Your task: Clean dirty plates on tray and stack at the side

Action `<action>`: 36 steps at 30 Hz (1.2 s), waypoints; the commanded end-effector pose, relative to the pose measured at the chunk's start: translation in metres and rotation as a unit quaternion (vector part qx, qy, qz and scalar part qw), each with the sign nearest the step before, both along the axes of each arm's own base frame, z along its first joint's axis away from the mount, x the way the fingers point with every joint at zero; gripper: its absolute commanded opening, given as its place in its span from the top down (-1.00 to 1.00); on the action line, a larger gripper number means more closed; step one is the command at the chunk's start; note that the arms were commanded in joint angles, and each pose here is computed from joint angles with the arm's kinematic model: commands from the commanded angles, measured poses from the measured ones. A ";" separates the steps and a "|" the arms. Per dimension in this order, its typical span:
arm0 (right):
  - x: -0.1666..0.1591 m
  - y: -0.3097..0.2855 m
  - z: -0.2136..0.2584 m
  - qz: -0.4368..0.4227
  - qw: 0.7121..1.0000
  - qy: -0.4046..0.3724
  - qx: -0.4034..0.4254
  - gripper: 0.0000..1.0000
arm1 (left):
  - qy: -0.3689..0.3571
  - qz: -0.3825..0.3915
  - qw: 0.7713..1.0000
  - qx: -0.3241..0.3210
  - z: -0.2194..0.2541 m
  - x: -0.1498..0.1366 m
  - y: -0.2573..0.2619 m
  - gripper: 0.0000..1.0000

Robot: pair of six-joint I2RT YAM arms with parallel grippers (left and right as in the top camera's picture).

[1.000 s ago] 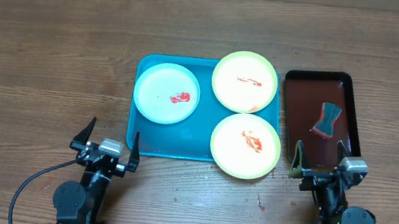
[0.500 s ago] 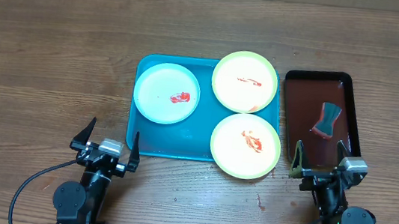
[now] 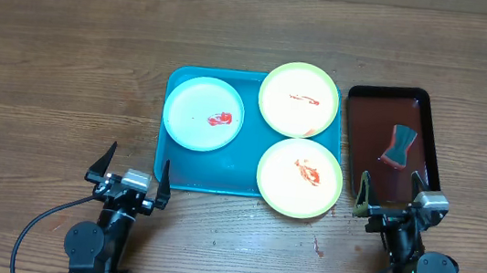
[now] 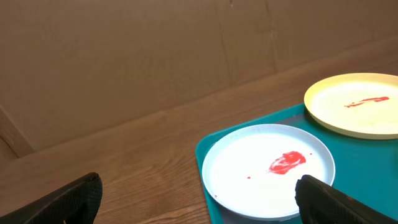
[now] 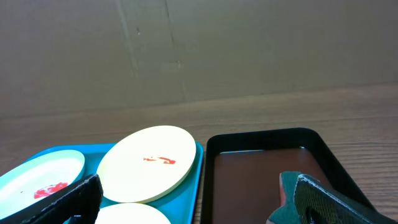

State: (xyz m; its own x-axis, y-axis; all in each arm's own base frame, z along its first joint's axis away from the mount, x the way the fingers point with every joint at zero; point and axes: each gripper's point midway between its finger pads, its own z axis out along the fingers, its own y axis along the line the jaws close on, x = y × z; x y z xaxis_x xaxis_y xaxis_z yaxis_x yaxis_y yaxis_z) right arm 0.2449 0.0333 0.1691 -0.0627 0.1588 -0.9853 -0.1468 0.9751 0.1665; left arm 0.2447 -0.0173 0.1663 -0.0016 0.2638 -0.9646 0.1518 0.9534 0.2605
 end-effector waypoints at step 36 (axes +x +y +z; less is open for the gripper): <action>0.033 0.039 0.127 0.100 0.978 0.180 0.010 -1.00 | 0.268 -0.099 0.954 -0.089 0.093 0.046 -0.033 -1.00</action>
State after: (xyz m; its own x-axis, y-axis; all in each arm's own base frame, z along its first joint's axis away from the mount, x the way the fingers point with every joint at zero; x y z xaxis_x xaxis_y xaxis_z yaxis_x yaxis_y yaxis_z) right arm 0.2659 0.0672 0.2740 -0.4067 0.1311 -0.9041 -0.2546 0.9342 0.2500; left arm 0.2775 -0.0461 0.2460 -0.4266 0.1491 -0.8920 0.3807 0.9243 -0.0276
